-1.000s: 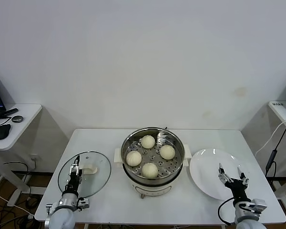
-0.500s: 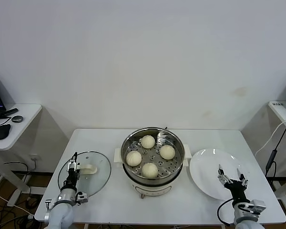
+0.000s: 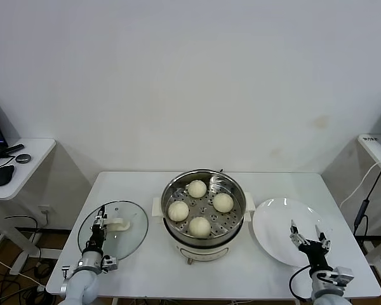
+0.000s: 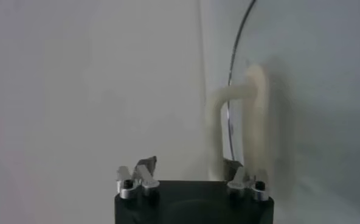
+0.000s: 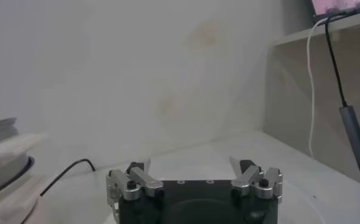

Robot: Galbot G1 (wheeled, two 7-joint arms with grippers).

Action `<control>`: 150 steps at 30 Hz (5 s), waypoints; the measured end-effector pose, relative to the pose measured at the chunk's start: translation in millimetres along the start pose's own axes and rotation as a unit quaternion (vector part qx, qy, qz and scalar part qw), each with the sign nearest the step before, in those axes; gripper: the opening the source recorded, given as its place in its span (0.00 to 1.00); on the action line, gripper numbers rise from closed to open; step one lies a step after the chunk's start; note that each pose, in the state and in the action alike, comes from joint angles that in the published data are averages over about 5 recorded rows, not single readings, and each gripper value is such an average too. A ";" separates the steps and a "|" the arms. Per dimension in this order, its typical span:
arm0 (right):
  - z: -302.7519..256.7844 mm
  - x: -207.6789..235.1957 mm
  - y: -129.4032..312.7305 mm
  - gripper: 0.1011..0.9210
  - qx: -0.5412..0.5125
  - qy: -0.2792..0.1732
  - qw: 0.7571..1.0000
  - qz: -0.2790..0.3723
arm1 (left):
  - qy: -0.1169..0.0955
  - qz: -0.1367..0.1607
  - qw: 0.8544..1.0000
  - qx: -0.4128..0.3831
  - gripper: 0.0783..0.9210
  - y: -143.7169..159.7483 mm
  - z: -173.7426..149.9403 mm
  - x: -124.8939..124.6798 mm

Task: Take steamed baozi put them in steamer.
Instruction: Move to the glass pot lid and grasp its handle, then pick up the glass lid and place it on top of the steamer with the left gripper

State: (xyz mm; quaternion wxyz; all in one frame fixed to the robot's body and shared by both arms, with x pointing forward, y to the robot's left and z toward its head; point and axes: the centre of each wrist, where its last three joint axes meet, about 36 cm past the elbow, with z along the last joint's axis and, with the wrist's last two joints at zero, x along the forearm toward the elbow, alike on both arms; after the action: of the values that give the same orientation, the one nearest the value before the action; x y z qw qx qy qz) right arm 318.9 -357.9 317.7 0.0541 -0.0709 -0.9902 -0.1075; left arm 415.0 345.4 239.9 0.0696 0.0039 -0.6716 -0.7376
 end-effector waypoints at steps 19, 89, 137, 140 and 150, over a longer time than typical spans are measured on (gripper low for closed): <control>0.5 -3.6 6.9 0.88 -0.004 0.002 1.000 -0.007 | 0.043 -0.003 0.999 0.022 0.11 28.7 -15.8 8.3; 0.9 10.6 26.2 0.88 0.016 0.014 1.000 -0.009 | -0.068 -0.026 0.991 0.112 0.11 256.9 -321.4 67.5; 14.4 7.6 36.1 0.88 0.012 0.022 1.000 -0.016 | -0.059 -0.021 0.996 0.067 0.17 217.3 -324.1 69.1; 15.8 7.5 37.1 0.88 0.011 0.023 1.000 -0.017 | -0.063 -0.022 0.995 0.075 0.28 219.0 -320.6 72.4; 16.8 6.3 38.4 0.88 0.012 0.023 1.000 -0.017 | -0.089 -0.009 0.990 0.113 0.62 235.7 -304.1 101.2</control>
State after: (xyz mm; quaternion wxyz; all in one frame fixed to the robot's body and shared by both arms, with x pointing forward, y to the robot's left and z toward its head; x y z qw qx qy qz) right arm 317.0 -316.2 310.1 0.0760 -0.0512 -0.9909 -0.0982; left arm 367.9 12.5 452.6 0.0023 -0.0481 -0.7538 -0.6553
